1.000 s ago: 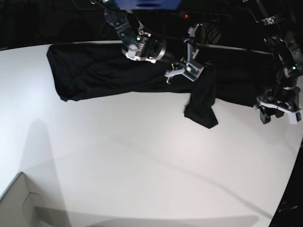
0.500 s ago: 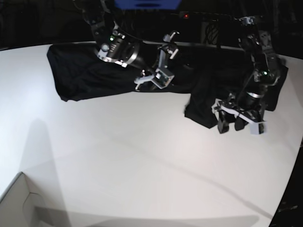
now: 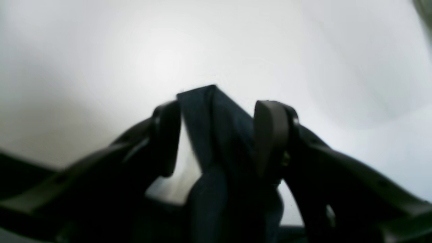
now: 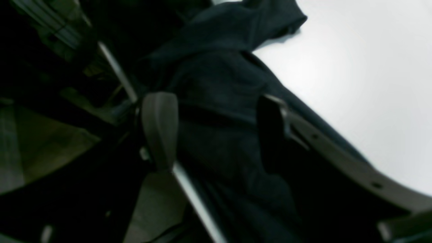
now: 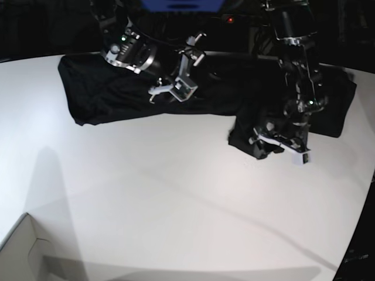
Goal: Layout the t-shirt on the table in an organized manner, then fold the t-shirt properly
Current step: 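Lower the left gripper and grasp the bunched shirt end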
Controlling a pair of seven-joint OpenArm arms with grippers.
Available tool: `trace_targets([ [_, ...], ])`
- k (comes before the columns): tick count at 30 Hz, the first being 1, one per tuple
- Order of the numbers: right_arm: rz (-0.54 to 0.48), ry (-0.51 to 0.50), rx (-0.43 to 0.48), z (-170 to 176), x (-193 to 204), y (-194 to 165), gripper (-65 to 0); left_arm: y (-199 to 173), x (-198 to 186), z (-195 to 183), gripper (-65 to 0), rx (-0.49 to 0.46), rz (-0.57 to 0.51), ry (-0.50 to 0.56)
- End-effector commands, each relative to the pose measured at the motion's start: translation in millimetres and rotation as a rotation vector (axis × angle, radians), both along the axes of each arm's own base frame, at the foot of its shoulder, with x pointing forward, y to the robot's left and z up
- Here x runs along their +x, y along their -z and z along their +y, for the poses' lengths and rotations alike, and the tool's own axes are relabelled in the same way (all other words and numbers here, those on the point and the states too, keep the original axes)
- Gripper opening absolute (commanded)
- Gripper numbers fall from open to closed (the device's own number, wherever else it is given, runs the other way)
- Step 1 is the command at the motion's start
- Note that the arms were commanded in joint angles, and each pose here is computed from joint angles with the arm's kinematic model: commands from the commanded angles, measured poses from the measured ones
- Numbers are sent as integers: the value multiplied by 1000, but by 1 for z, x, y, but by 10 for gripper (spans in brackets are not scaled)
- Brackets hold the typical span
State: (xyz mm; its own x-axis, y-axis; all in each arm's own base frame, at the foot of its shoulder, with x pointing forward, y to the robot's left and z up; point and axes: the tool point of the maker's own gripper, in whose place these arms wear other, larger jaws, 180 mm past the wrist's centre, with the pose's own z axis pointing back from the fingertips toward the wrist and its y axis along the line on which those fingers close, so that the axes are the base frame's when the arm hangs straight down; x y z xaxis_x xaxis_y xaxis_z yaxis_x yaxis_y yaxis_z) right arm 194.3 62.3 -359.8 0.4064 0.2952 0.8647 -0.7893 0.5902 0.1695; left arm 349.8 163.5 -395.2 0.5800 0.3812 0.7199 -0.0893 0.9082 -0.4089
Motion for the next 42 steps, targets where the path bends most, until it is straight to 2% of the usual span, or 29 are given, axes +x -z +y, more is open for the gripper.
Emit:
trace_targets([
  [1, -30, 1, 51, 6, 4, -14, -280, -9, 10, 1, -312, -6, -37, -4],
  [4, -23, 0, 48, 5, 1, -12, -280, 0, 12, -1, -312, -19, -10, -3],
  [9, -13, -4, 38, 2, -3, -9, -280, 12, 9, -22, -316, -17, 24, 64],
  [20, -17, -5, 35, 2, -2, -9, -280, 9, 9, -28, -317, -19, 21, 84],
  [28, -21, -5, 35, 2, -1, -10, -280, -21, 5, -19, -314, 38, -62, 92],
  [34, -21, -5, 35, 2, -1, -10, -280, -11, 10, -22, -314, 23, -32, 94],
  [42, -21, -13, 15, -4, -2, -6, -280, 1, 11, -45, -317, 17, -5, 158],
])
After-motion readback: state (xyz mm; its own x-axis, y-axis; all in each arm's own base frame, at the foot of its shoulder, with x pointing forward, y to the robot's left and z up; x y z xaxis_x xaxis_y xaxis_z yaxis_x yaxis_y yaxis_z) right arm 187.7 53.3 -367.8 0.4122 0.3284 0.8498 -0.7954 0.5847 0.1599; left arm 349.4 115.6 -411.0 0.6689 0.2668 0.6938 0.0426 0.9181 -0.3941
